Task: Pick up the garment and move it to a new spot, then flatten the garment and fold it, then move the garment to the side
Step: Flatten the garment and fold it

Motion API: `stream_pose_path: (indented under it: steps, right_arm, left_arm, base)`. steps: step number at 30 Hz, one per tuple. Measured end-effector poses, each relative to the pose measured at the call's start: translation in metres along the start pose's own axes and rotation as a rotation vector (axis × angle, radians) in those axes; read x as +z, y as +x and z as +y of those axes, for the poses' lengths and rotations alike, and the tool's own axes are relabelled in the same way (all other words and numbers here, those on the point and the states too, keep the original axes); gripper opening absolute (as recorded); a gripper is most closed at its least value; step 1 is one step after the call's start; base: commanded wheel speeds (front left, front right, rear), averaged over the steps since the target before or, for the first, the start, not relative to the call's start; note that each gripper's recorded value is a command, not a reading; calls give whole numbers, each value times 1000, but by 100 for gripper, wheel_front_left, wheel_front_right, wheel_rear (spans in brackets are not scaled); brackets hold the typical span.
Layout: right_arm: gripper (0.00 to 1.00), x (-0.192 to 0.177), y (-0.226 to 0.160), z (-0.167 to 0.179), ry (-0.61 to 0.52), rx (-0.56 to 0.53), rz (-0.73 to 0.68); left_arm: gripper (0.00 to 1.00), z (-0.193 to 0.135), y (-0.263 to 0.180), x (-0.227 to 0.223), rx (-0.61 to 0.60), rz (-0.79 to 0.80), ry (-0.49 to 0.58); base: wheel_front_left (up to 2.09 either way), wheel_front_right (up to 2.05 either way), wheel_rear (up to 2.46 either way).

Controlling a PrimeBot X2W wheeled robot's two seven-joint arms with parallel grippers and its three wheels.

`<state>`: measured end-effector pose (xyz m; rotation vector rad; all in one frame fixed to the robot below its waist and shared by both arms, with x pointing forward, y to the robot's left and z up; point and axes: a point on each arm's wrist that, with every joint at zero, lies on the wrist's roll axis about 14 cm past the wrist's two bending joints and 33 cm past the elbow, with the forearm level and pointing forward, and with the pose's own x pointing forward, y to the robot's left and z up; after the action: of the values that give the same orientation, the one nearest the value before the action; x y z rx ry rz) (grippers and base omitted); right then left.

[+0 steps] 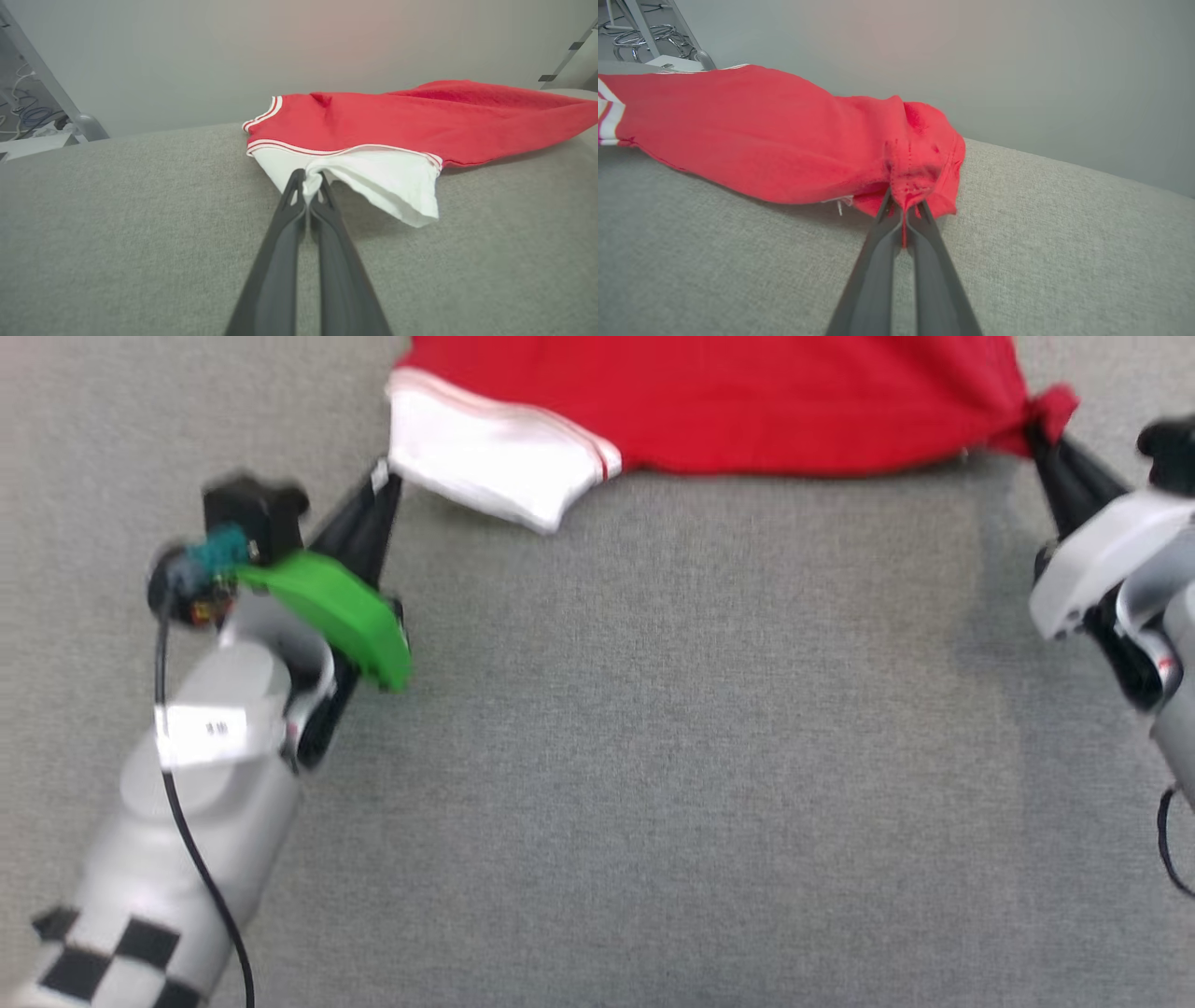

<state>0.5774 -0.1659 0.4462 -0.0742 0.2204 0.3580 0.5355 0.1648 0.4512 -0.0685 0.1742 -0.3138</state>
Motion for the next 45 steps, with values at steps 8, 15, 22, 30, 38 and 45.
stream_pose_path:
  steps: [8,15,22,30,38,45]
  right_arm:
    - [0,-4,-46,25,38,61,35]
    - [0,-5,-78,38,62,85,50]
    - [0,-20,-105,41,109,68,99]
    - [0,-46,-144,39,160,40,208]
    - [0,-85,-200,43,293,18,364]
    - [0,-107,-248,52,369,26,456]
  left_arm:
    - [0,-4,-72,-34,55,122,-67]
    - [0,-15,-124,-42,56,196,-90]
    - [0,-37,-167,-43,7,254,-96]
    - [0,-66,-212,-48,-70,335,-155]
    - [0,-95,-256,-63,-158,458,-188]
    - [0,-117,-283,-75,-230,549,-233]
  base:
    - [0,0,0]
    - [0,0,0]
    - [0,0,0]
    - [0,0,0]
    - [0,0,0]
    - [0,0,0]
